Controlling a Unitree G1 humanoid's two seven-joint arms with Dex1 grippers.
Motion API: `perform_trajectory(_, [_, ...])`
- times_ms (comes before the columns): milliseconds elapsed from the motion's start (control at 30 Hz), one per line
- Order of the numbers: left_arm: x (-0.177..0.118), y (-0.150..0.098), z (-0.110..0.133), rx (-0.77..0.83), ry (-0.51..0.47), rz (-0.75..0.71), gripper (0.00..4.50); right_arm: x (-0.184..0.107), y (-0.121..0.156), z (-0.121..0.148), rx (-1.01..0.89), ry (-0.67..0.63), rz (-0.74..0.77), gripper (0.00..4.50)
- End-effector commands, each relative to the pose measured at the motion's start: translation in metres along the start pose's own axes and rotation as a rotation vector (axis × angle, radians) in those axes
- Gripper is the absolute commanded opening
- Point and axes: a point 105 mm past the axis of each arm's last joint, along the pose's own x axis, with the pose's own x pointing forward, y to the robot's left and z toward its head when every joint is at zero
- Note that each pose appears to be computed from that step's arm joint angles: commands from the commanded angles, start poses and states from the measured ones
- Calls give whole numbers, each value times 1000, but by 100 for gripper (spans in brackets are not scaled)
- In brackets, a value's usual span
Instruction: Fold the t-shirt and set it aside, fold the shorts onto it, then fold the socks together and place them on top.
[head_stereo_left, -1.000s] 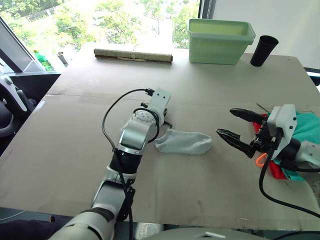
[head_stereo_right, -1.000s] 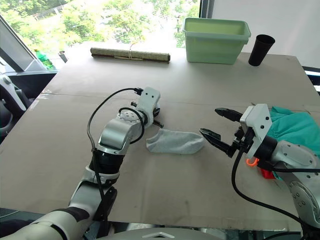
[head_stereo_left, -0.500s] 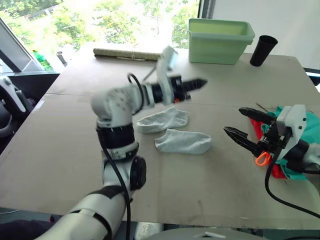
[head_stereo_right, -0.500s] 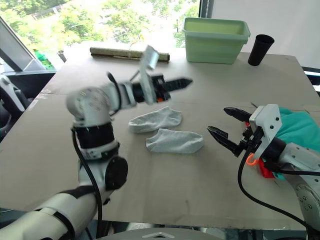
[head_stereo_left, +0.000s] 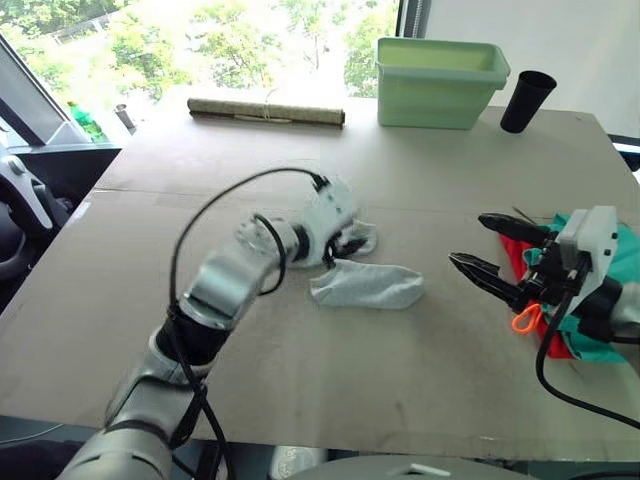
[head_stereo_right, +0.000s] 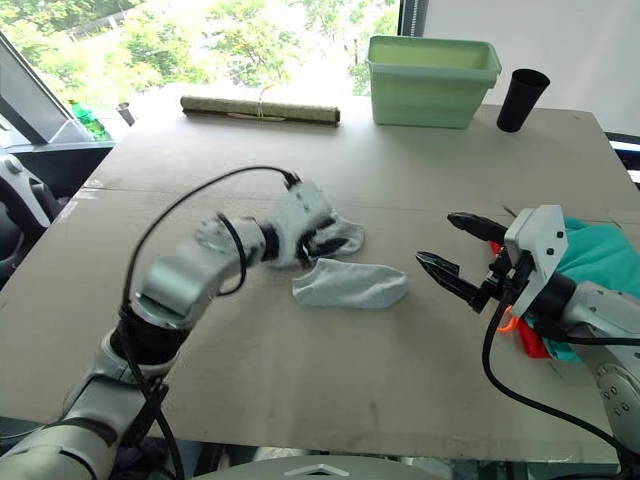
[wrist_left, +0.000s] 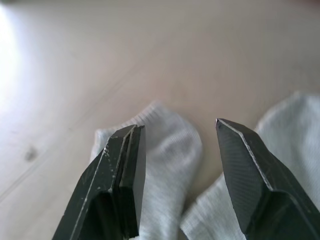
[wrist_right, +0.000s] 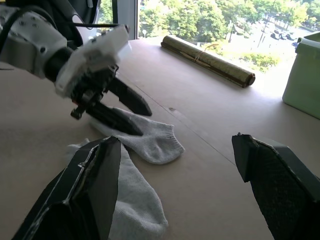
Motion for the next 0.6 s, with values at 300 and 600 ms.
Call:
perform_trajectory(300, [29,-2,5,152,1,104,445,-6,4,6,-39,2,5,376])
perform_trajectory(600, [48,1,-4,18,67,174,445,-6,4,4,-41,14,0,376])
